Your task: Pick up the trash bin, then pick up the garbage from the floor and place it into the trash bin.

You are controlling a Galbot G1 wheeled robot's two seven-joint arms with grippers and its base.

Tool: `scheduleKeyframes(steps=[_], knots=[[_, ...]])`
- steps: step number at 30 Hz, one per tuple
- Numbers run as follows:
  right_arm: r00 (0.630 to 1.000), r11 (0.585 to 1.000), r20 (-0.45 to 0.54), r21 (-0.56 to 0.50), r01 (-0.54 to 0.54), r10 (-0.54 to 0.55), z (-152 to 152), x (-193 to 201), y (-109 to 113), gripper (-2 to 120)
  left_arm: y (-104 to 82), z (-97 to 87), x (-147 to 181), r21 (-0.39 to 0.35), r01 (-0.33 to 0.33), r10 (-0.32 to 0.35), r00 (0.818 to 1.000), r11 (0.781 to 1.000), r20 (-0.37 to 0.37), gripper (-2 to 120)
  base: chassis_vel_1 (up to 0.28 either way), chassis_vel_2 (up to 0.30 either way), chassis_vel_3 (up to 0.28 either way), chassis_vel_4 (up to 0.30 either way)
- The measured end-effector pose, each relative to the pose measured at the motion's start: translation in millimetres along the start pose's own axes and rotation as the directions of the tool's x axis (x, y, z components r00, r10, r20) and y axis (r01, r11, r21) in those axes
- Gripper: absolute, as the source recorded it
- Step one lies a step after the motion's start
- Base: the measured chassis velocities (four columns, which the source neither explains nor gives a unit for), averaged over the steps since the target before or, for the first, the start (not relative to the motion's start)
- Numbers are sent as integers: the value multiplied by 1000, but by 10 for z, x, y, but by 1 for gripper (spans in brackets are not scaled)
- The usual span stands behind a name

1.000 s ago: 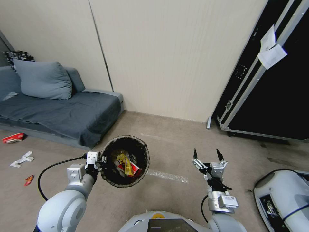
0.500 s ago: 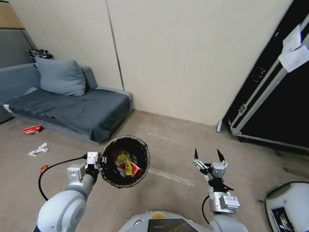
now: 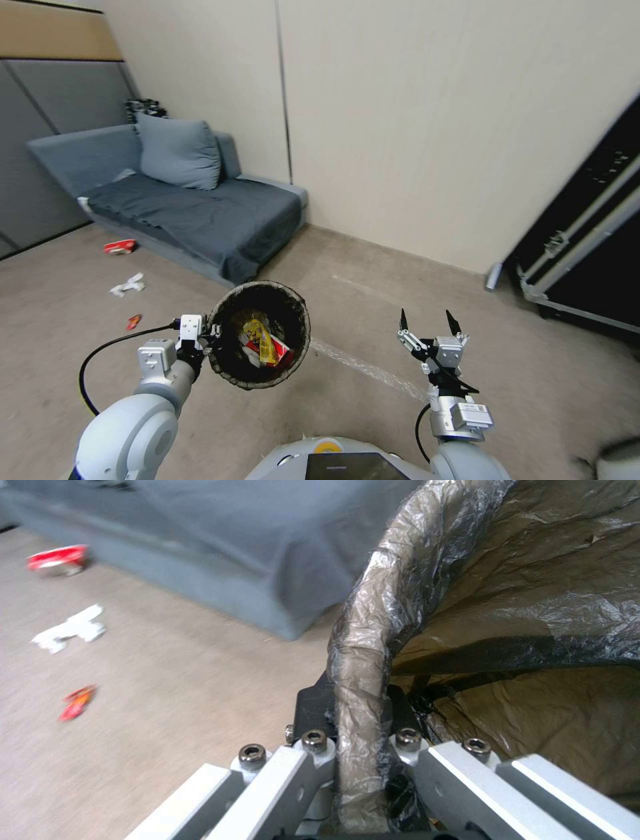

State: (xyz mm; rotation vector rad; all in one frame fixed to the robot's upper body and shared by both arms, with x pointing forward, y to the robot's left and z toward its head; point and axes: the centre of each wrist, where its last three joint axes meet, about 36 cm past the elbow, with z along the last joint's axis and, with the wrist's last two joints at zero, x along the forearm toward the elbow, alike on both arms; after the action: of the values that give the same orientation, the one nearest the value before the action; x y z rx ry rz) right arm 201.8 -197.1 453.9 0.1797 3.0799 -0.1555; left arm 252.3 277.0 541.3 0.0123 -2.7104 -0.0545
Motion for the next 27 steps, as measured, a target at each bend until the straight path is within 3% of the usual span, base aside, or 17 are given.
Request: scheduleKeyframes(steps=[27], knots=[[998, 999, -53, -41, -25, 23, 6, -13, 27, 100, -3, -22, -10, 2, -11, 11, 1000, 1000, 8, 1, 98, 100, 101, 97]])
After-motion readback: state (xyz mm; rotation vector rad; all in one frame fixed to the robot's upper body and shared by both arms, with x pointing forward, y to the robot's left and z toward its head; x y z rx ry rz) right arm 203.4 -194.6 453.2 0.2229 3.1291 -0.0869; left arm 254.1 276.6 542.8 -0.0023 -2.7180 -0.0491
